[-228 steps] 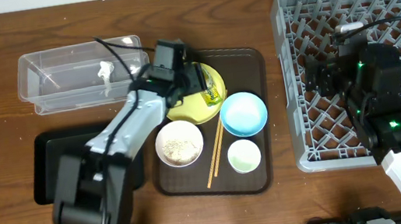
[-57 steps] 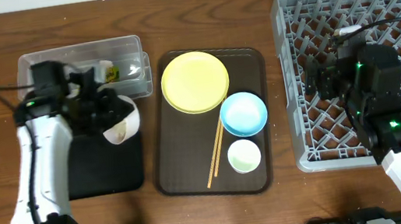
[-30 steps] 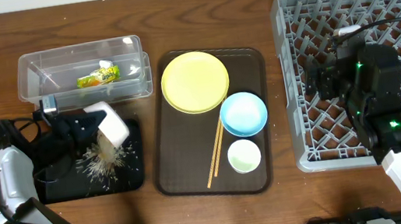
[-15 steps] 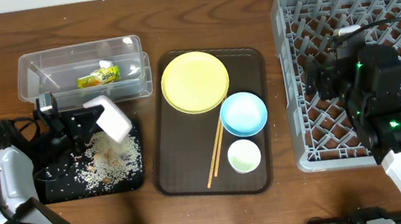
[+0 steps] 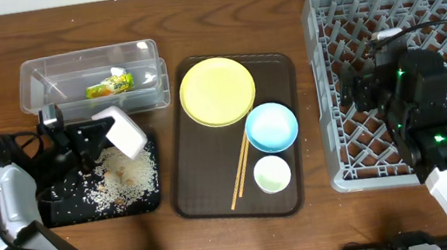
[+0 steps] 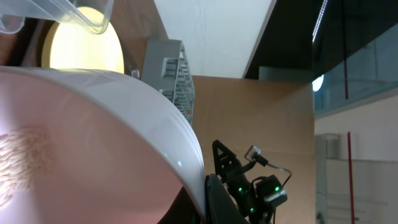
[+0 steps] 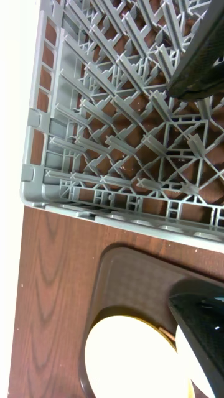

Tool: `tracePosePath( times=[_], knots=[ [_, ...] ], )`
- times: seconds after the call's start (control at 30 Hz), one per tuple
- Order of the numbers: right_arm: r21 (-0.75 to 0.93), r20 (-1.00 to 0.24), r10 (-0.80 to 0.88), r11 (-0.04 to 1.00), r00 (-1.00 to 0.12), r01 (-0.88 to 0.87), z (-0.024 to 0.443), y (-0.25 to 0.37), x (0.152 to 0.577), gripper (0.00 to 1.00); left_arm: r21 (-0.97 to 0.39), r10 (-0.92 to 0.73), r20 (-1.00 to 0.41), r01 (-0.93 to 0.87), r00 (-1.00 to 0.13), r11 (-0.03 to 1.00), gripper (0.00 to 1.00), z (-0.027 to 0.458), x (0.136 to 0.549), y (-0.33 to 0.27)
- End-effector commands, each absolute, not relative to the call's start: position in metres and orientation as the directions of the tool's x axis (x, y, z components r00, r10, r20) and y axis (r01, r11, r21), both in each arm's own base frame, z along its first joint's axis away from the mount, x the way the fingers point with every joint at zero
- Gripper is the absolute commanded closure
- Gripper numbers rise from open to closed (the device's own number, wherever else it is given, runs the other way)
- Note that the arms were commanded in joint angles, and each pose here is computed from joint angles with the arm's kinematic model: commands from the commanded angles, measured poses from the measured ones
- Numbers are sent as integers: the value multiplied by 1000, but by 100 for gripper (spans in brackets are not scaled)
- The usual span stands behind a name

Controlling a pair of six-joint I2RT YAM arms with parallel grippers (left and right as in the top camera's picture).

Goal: Sort waste into correct bins and load items into the dishwasher rack
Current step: 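Tip the white bowl over the black tray to dump the rice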

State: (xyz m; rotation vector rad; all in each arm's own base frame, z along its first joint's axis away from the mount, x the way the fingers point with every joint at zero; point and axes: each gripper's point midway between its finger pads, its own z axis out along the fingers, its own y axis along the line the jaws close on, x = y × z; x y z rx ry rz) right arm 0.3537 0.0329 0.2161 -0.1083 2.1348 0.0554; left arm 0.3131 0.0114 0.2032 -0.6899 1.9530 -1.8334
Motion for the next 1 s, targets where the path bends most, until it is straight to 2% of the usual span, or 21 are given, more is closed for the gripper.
tracePosePath(
  times=[0.0, 0.17, 0.67, 0.97],
  knots=[
    [-12, -855, -59, 995, -514, -95, 226, 30, 356, 3, -983, -601, 173, -170, -780, -63, 94, 203, 311, 19],
    [-12, -855, -59, 995, -514, -95, 226, 30, 356, 3, -974, -627, 219, -202, -747, -99, 94, 203, 310, 32],
    [-12, -855, -59, 995, -514, -95, 226, 30, 356, 3, -975, -643, 217, -201, -734, -100, 94, 203, 309, 38],
    [-12, -855, -59, 995, -514, -95, 226, 30, 356, 3, -973, -660, 191, -226, -727, -33, 94, 191, 311, 41]
  ],
)
